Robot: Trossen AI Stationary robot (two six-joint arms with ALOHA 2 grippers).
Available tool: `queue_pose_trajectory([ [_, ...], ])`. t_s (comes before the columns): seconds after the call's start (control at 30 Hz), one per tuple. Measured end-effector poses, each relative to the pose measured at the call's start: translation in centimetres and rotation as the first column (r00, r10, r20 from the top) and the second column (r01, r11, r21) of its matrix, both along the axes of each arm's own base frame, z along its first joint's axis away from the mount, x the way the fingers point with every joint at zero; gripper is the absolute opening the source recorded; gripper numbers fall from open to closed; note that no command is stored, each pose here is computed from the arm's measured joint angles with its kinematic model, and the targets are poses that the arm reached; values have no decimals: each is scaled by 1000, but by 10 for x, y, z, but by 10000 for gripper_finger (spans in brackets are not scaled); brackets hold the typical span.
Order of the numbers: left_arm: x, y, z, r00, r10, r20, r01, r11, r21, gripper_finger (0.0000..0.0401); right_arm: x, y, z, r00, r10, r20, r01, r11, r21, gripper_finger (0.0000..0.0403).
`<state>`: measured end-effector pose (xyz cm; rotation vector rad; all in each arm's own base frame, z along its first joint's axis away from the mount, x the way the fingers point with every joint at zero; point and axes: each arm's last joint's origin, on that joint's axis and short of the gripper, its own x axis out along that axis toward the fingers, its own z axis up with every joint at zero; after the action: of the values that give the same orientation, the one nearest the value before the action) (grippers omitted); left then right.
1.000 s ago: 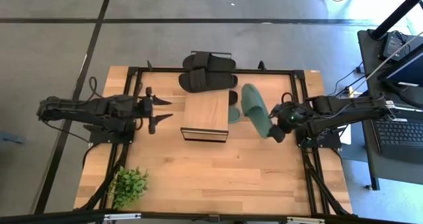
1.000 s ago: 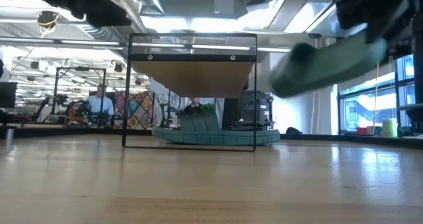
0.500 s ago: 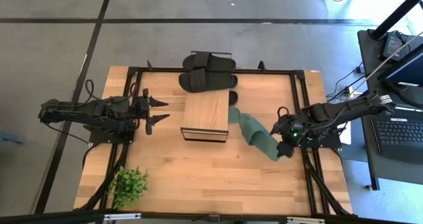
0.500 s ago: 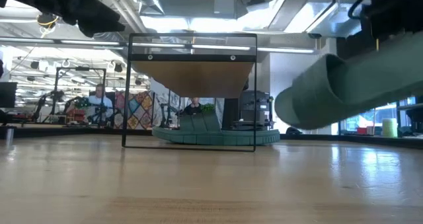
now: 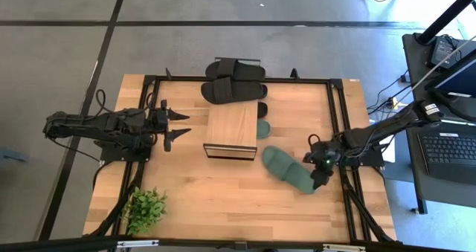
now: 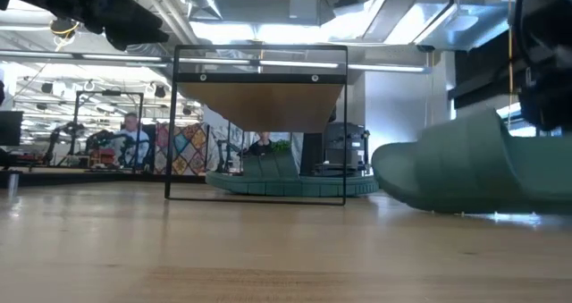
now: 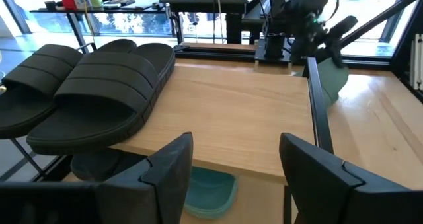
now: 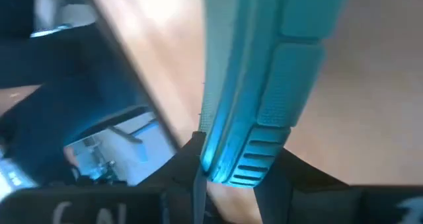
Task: Pick and place slides into the shelf
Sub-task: Put the green slipper under the shelf
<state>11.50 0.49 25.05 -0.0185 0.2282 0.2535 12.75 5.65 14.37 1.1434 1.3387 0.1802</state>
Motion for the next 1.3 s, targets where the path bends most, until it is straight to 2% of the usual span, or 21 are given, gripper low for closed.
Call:
queue_pose_trajectory([
  [0.13,0,0,0,1000,5,4,-4,1000,-17,217,-10,-3,-18,998,-1,-56,0,1000,-19,97],
  [0.3,0,0,0,1000,5,4,-4,1000,-17,217,-16,-5,-28,996,0,-88,-2,1000,-26,97],
  [0.77,0,0,0,1000,4,3,-4,1000,-14,217,-16,-6,-29,995,-22,-97,18,999,-48,116],
  [1.3,0,0,-1,1000,6,-2,-6,1000,-21,217,-16,-6,-29,990,-60,-129,56,998,-33,119],
])
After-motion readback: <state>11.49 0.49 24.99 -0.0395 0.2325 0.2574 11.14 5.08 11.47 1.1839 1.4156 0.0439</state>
